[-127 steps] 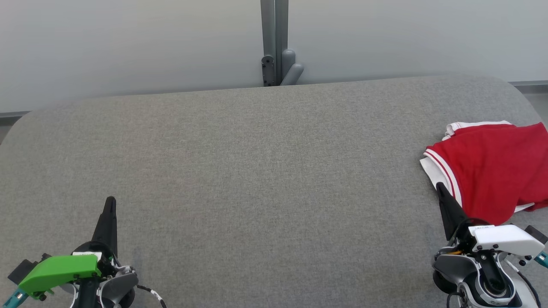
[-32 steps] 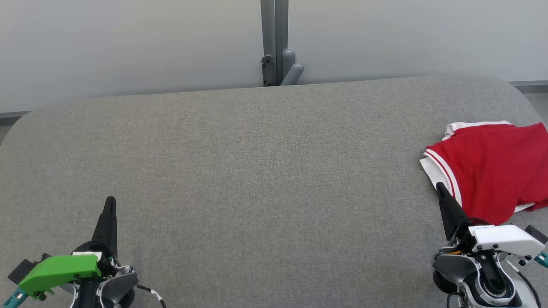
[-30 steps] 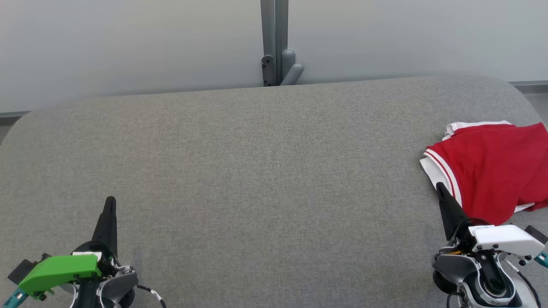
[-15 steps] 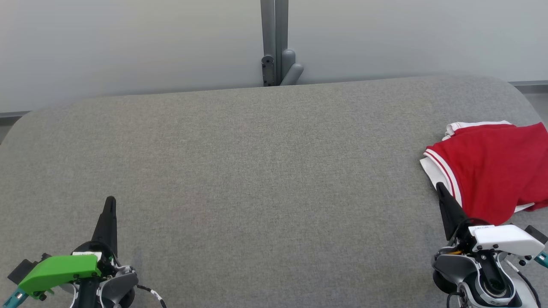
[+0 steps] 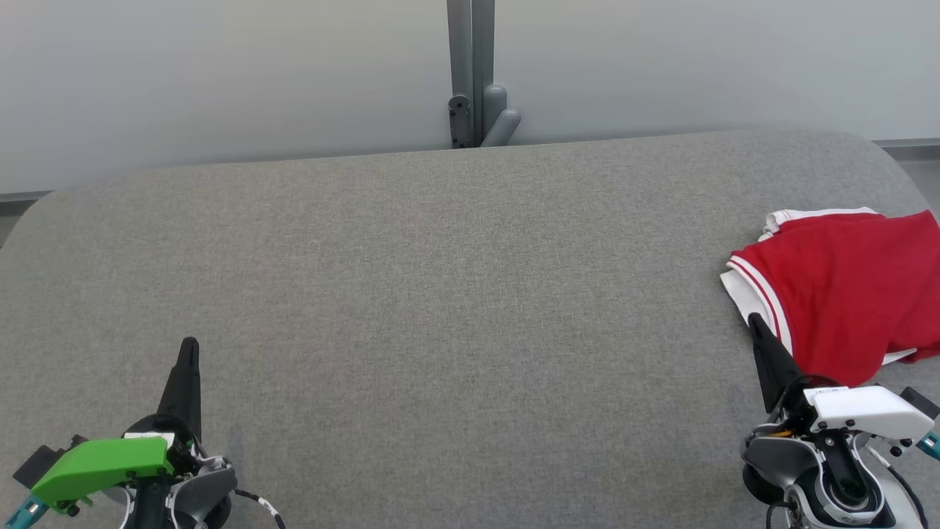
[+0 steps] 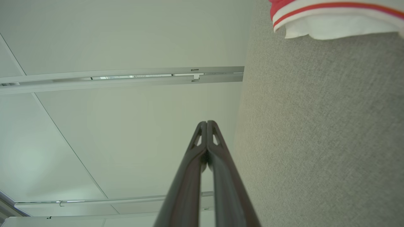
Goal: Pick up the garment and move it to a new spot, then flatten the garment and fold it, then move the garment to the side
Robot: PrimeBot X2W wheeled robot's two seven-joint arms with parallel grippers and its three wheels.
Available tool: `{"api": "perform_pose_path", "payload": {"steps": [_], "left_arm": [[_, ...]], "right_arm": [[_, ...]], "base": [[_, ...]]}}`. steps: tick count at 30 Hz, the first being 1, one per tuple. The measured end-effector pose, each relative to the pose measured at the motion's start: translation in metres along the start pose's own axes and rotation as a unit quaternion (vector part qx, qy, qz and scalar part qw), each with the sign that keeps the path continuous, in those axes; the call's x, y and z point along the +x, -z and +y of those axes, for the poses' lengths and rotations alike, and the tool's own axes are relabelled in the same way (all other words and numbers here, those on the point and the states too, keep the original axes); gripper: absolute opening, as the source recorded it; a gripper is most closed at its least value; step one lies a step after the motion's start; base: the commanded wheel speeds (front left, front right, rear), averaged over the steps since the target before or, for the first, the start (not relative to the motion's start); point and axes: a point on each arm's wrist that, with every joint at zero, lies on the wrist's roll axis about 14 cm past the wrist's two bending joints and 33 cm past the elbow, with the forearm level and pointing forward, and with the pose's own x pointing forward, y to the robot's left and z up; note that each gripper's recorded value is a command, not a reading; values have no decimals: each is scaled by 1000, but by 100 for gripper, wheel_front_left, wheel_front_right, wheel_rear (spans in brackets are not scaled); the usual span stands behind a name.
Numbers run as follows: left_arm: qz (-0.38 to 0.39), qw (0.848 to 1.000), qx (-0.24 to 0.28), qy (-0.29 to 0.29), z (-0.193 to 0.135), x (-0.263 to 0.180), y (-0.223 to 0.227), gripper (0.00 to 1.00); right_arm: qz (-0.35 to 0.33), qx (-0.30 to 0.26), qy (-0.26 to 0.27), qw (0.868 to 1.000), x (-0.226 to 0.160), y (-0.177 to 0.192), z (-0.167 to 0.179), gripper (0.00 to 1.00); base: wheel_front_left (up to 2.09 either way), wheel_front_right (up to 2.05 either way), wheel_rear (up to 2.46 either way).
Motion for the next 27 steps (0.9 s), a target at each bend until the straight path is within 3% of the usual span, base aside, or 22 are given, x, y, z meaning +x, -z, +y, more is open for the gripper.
{"api": "perform_pose_path", "payload": {"steps": [27], "left_arm": [[0,1000,0,0,0,0,0,0]], "right_arm": [[0,0,0,1000,0,0,0,0]], "base": [[0,0,0]]}}
